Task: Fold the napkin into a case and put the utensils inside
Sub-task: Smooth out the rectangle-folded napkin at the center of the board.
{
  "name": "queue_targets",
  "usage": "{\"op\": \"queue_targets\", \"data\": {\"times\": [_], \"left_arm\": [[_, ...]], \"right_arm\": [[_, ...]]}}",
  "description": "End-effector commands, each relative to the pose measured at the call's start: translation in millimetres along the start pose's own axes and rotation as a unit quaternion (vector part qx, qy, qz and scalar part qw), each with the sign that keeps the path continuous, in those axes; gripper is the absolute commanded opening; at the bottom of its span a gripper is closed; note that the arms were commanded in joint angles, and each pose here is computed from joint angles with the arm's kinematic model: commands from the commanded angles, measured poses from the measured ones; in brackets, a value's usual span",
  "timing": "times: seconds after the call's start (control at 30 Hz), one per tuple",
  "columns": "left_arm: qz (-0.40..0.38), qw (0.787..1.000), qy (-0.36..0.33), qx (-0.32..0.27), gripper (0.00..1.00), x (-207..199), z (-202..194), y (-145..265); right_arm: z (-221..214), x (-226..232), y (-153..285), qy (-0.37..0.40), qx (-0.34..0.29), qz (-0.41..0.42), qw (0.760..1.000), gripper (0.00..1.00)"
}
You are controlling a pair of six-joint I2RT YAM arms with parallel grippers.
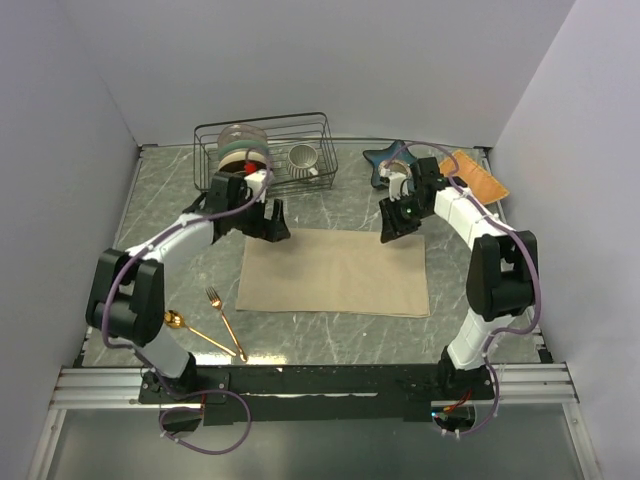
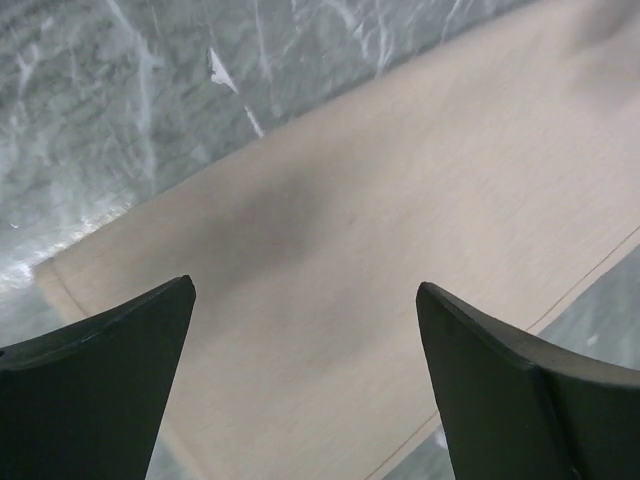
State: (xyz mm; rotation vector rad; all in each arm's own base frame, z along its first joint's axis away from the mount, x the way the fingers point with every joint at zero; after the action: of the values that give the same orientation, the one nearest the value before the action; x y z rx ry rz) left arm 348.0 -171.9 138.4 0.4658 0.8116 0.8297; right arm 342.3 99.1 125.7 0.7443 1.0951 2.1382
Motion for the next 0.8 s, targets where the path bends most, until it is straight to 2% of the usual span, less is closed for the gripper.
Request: {"op": "queue_targets", "data": {"times": [0.0, 0.03, 0.07, 0.1, 0.17, 0.2, 0.27, 0.3, 0.33, 0.4, 0.43, 0.57, 0.77], "left_arm": [[-0.106, 0.978, 0.088, -0.154, 0.99, -50.2, 33.1, 37.8], [-0.135, 0.975, 0.082, -0.158, 0.99, -59.9, 29.2, 46.1], [-0.149, 0.972, 0.086, -0.16, 0.99, -62.6, 17.4, 49.6], [-0.181, 0.962, 0.081, -0.19, 0.99, -76.7, 24.6, 65.7], [-0.199, 0.956, 0.086, -0.197, 0.99, -82.2, 21.1, 71.4], [-0.191, 0.953, 0.142, -0.19, 0.99, -79.6, 22.3, 67.4], [-0.187, 0.947, 0.195, -0.175, 0.99, -77.0, 30.2, 58.8], [-0.2, 0.943, 0.224, -0.141, 0.99, -72.9, 24.6, 40.4], [-0.219, 0.936, 0.24, -0.137, 0.99, -74.3, 24.5, 34.4], [-0.201, 0.922, 0.299, -0.142, 0.99, -68.9, 19.2, 14.7], [-0.194, 0.921, 0.303, -0.149, 0.99, -67.5, 18.4, 9.4], [-0.181, 0.911, 0.338, -0.151, 0.99, -71.6, 11.7, -18.7], [-0.167, 0.893, 0.378, -0.18, 0.99, -56.1, 13.3, -61.2]], "right_arm": [[38.0, 29.9, 28.2, -0.015, -0.117, 0.079, 0.99, 0.57], [42.7, 43.7, 41.8, -0.006, -0.146, 0.098, 0.984, 0.66], [45.1, 50.2, 48.2, -0.01, -0.162, 0.106, 0.981, 0.84], [48.0, 57.3, 53.8, -0.037, -0.175, 0.117, 0.977, 1.0], [55.8, 67.4, 59.1, -0.046, -0.215, 0.137, 0.966, 1.0], [59.0, 71.1, 59.3, -0.088, -0.221, 0.151, 0.96, 1.0], [66.9, 74.2, 50.4, -0.106, -0.245, 0.178, 0.947, 1.0], [69.5, 79.2, 47.5, -0.145, -0.243, 0.195, 0.939, 1.0], [71.9, 79.1, 40.1, -0.148, -0.258, 0.2, 0.934, 1.0], [76.5, 84.7, 33.2, -0.18, -0.268, 0.199, 0.925, 1.0], [78.9, 84.4, 27.6, -0.176, -0.283, 0.198, 0.922, 1.0], [87.0, 86.9, 1.8, -0.197, -0.271, 0.202, 0.92, 1.0], [82.1, 81.9, -42.1, -0.2, -0.223, 0.208, 0.931, 1.0]]}}
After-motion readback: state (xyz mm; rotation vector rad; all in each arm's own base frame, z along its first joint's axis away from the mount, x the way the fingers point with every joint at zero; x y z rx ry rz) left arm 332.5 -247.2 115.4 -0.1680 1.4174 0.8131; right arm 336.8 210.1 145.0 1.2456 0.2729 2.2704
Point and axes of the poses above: each gripper's point midway between its finger pads, its own y axis back along the fingers, its own x axis along the line the jaws close on, z = x × y, the point moved 4 cm from there along y, back along the fingers, and after that the axes turned 10 degrees about y, right-handed, at the moved point
